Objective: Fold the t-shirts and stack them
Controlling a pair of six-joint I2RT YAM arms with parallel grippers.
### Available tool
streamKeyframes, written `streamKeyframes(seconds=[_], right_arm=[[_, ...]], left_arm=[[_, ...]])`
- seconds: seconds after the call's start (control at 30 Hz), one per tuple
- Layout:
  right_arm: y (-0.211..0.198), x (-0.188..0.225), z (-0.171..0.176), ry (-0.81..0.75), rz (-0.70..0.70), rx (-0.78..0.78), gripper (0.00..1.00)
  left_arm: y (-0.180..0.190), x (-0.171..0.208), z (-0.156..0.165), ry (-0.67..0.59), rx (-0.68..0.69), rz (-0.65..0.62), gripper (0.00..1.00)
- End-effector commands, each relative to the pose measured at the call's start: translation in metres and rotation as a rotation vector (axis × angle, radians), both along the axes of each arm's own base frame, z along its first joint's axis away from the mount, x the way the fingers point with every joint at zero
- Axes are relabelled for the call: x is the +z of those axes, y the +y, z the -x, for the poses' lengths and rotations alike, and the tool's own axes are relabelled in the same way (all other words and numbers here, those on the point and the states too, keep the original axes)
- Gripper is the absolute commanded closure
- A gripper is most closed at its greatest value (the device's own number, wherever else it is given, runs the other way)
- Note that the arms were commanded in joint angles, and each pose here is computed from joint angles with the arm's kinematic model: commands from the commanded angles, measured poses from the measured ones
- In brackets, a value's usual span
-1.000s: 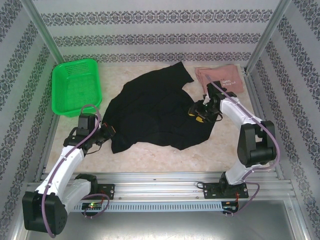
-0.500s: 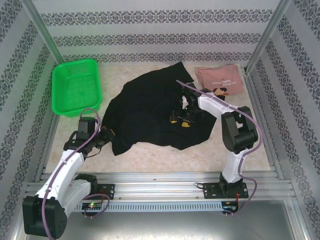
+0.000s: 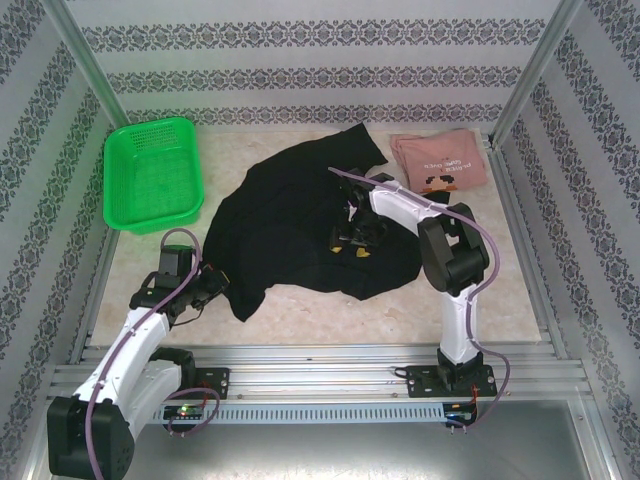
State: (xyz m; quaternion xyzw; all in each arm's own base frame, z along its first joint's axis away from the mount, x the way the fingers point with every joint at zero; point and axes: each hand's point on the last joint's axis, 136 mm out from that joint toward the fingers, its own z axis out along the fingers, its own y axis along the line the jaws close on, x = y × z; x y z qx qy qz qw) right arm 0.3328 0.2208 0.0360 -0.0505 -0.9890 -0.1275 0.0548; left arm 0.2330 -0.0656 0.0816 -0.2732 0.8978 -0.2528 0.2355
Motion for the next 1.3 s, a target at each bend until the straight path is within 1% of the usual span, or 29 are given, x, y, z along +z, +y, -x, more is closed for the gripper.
streamKeyframes(seconds=[0.0,0.13,0.2,0.27,0.3,0.33,0.5,0.57,0.67,0.8,0.9,1.0,1.07,1.17,1.27], right_arm=[[0.001,-0.003,0.002,0.011,0.067,0.013,0.39],[0.002,-0.009,0.004,0.016,0.092,0.019,0.42],[0.002,-0.011,0.005,0.021,0.103,0.021,0.47],[0.000,-0.012,0.006,0.019,0.117,0.025,0.55],[0.000,-0.012,0.006,0.018,0.119,0.027,0.57],[-0.001,-0.012,0.007,0.021,0.123,0.029,0.61],[-0.004,-0.003,0.003,-0.017,0.133,0.033,0.93],[-0.003,0.005,-0.002,-0.044,0.129,0.034,1.00],[-0.004,0.019,-0.007,-0.077,0.120,0.031,1.00],[-0.006,0.048,-0.019,-0.170,0.090,0.009,1.00],[-0.012,0.073,-0.026,-0.243,0.069,-0.016,1.00],[-0.021,0.090,-0.028,-0.272,0.044,-0.053,1.00],[-0.025,0.094,-0.027,-0.273,0.030,-0.076,1.00],[-0.021,0.092,-0.021,-0.220,-0.035,-0.118,1.00],[-0.024,0.097,-0.020,-0.259,-0.020,-0.134,1.00]], left_arm=[[0.001,0.000,0.004,0.005,-0.003,-0.006,1.00],[0.000,0.001,0.004,0.002,-0.008,-0.007,1.00],[0.000,0.000,0.004,0.002,-0.011,-0.009,1.00],[0.000,0.001,0.004,0.001,-0.014,-0.011,1.00],[0.000,0.000,0.005,0.003,-0.013,-0.012,1.00],[0.000,0.000,0.005,0.003,-0.015,-0.013,1.00],[0.001,0.001,0.005,0.001,-0.016,-0.015,1.00],[0.001,0.002,0.004,-0.003,-0.016,-0.018,1.00],[0.001,0.003,0.002,-0.008,-0.014,-0.018,1.00],[0.001,0.008,-0.002,-0.023,-0.013,-0.017,1.00],[0.001,0.012,-0.005,-0.037,-0.012,-0.016,1.00],[0.000,0.016,-0.008,-0.049,-0.014,-0.017,1.00],[0.000,0.016,-0.010,-0.052,-0.014,-0.014,1.00],[-0.001,0.015,-0.011,-0.054,-0.015,-0.006,1.00],[-0.001,0.013,-0.012,-0.054,-0.010,-0.002,1.00]])
